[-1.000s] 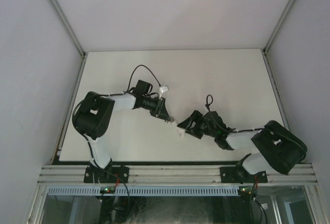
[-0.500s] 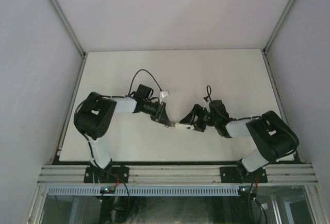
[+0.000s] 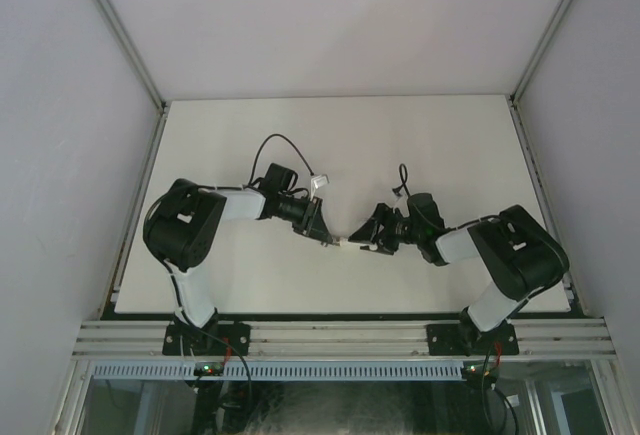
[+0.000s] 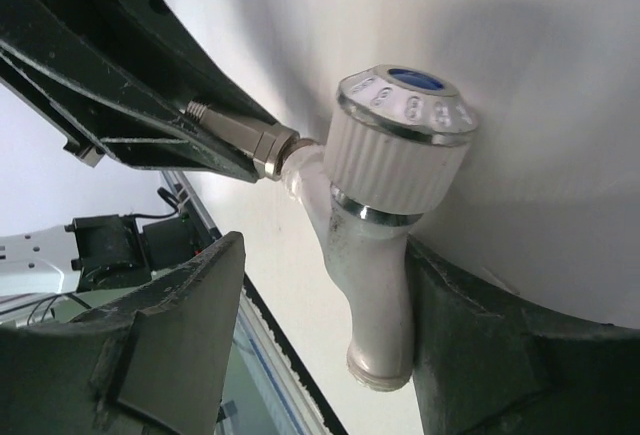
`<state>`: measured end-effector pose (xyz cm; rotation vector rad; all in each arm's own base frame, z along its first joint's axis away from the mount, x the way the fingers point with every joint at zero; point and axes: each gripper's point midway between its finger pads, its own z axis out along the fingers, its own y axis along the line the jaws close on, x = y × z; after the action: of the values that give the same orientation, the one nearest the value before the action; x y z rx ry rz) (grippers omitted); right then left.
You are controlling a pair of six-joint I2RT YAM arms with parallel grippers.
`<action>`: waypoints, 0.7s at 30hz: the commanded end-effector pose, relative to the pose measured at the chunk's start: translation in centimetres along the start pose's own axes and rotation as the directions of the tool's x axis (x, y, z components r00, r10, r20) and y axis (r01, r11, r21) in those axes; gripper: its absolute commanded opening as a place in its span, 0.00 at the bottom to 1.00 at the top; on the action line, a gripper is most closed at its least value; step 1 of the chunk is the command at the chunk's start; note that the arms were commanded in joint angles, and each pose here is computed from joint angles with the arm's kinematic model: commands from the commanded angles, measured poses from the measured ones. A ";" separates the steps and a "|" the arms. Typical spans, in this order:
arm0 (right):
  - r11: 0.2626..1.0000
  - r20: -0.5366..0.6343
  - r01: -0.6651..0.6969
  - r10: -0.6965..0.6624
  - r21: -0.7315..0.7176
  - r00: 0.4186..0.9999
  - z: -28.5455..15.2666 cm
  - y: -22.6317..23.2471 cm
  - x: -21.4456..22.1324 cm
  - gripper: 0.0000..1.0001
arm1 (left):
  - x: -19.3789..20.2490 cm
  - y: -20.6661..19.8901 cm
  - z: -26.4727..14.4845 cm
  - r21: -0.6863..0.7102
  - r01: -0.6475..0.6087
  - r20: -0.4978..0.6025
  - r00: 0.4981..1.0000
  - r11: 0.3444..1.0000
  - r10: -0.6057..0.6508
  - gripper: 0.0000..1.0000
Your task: Install the water faucets
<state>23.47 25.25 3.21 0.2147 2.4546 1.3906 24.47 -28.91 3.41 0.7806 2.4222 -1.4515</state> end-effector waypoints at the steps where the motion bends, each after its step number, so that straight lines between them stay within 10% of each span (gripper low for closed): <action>1: 1.000 0.056 0.025 -0.026 0.003 0.998 0.2 -0.5 -1.7 0.60 | -1.1 -1.0 -0.2 0.020 -0.035 0.028 0.999 0.999 0.035 0.00; 21: 0.993 0.005 0.096 -0.096 -0.070 0.995 1.9 -0.6 -1.2 0.36 | -1.0 -0.6 -0.1 0.006 -0.022 0.018 1.000 1.000 0.022 0.00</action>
<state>24.63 25.97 2.35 0.1313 2.3861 1.4630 24.48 -28.84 3.32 0.7760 2.4305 -1.4439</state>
